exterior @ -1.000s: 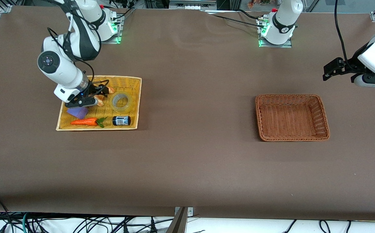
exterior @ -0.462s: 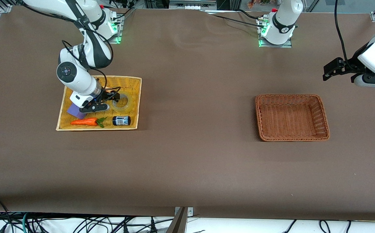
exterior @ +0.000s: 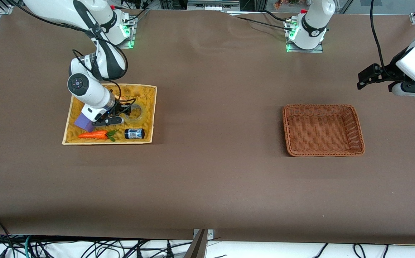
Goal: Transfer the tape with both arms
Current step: 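Reach the right gripper down to the tape roll in the yellow basket, then grasp the tape roll with the right gripper and lift it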
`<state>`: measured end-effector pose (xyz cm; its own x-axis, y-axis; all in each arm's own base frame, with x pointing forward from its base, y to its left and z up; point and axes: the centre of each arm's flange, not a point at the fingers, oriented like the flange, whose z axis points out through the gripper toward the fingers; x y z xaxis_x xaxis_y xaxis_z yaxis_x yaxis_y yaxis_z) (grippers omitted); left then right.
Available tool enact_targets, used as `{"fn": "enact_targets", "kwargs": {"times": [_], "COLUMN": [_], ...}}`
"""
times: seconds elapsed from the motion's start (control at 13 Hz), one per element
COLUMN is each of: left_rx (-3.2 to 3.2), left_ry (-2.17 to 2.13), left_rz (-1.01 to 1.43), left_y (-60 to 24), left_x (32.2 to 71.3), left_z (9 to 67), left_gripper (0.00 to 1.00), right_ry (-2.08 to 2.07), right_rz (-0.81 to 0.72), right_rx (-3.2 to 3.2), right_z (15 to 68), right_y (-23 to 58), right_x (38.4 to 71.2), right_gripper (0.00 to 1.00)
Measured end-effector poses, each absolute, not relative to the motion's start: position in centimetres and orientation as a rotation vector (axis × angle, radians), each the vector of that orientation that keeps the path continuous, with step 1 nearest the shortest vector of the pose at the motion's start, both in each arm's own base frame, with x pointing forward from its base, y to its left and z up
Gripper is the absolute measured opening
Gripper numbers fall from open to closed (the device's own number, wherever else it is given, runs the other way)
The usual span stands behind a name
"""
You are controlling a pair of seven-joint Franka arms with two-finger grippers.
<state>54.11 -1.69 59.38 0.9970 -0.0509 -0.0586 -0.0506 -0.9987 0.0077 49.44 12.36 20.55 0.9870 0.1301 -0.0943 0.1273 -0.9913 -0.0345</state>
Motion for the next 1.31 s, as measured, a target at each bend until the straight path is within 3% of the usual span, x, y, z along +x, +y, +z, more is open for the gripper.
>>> {"fn": "enact_targets", "kwargs": {"times": [0.15, 0.38, 0.69, 0.85, 1.31], "left_rx": [3.133, 3.133, 3.133, 3.133, 3.133], "left_ry": [-0.08, -0.08, -0.08, -0.08, -0.078], "left_rz": [-0.092, -0.092, -0.092, -0.092, -0.092], "left_y": [-1.7, -1.7, -1.7, -1.7, -1.6], "left_x": [54.1, 54.1, 54.1, 54.1, 54.1], "left_z": [59.4, 59.4, 59.4, 59.4, 59.4], "left_gripper": [1.0, 1.0, 1.0, 1.0, 1.0], "right_ry": [-0.199, -0.18, -0.167, -0.114, 0.182], "right_rz": [0.145, 0.199, 0.304, 0.307, 0.295], "right_rx": [-3.102, -3.108, -3.12, -3.122, -3.111], "right_z": [20.7, 21.9, 29.9, 33.1, 34.0], "right_y": [12.5, 12.6, 14.4, 17.9, 38.2], "right_x": [49.6, 50.5, 54.7, 55.2, 49.6], "right_gripper": [0.21, 0.21, 0.21, 0.21, 0.21]}}
